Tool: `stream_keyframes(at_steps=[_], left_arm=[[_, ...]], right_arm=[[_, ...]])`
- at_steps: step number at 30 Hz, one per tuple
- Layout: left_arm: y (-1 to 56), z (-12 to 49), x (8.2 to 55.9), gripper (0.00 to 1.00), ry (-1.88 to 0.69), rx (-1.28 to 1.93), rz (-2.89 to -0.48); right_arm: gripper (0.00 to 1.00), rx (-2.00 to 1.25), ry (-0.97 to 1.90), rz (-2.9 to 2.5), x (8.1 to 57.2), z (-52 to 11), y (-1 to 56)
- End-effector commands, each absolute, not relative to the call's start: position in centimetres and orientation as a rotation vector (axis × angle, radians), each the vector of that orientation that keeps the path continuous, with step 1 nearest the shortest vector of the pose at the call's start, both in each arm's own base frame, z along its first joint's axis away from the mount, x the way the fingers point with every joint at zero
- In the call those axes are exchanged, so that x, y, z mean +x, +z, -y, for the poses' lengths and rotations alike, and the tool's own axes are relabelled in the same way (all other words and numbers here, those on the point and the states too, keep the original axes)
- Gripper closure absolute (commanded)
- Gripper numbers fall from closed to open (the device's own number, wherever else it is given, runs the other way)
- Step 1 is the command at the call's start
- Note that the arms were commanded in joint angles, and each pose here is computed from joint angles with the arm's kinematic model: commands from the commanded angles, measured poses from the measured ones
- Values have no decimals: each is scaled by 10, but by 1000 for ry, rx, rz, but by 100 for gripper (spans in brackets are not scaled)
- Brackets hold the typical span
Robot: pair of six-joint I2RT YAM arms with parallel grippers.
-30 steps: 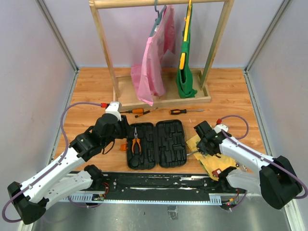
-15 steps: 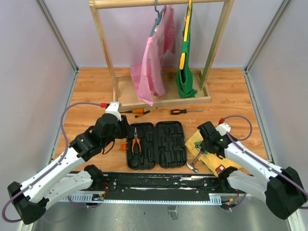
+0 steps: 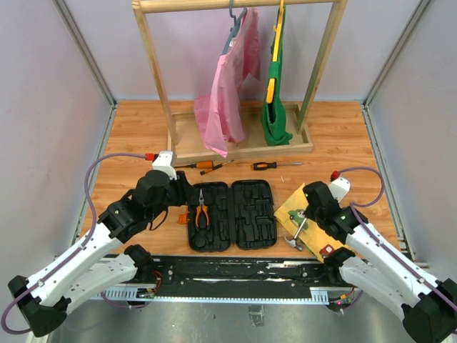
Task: Sort the tools into containers
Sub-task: Pick up the hammer at the center of the board.
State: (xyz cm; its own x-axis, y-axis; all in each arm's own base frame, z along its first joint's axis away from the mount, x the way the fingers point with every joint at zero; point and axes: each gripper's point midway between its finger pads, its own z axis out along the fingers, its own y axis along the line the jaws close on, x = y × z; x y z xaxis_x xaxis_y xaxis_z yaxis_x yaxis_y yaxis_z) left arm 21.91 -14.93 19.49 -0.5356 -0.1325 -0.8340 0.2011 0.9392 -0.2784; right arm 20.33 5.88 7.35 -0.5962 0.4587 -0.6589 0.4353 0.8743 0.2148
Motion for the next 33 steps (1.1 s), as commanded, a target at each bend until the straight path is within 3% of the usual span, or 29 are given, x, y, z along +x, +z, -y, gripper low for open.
stream_keyframes(at_steps=[1, 9, 18, 25, 33], left_arm=[[208, 151, 221, 53, -458, 44, -2029], [218, 158, 220, 48, -520, 68, -1978], [232, 175, 218, 46, -645, 107, -1907], [248, 178, 217, 44, -676, 107, -1875], [282, 190, 212, 40, -789, 136, -1789]], right_arm=[[99, 491, -24, -2209, 213, -45, 106], [99, 80, 307, -2076, 225, -96, 157], [99, -130, 493, -1926, 228, -132, 206], [99, -414, 717, -1774, 228, -186, 241], [100, -508, 853, -1545, 231, -247, 280]])
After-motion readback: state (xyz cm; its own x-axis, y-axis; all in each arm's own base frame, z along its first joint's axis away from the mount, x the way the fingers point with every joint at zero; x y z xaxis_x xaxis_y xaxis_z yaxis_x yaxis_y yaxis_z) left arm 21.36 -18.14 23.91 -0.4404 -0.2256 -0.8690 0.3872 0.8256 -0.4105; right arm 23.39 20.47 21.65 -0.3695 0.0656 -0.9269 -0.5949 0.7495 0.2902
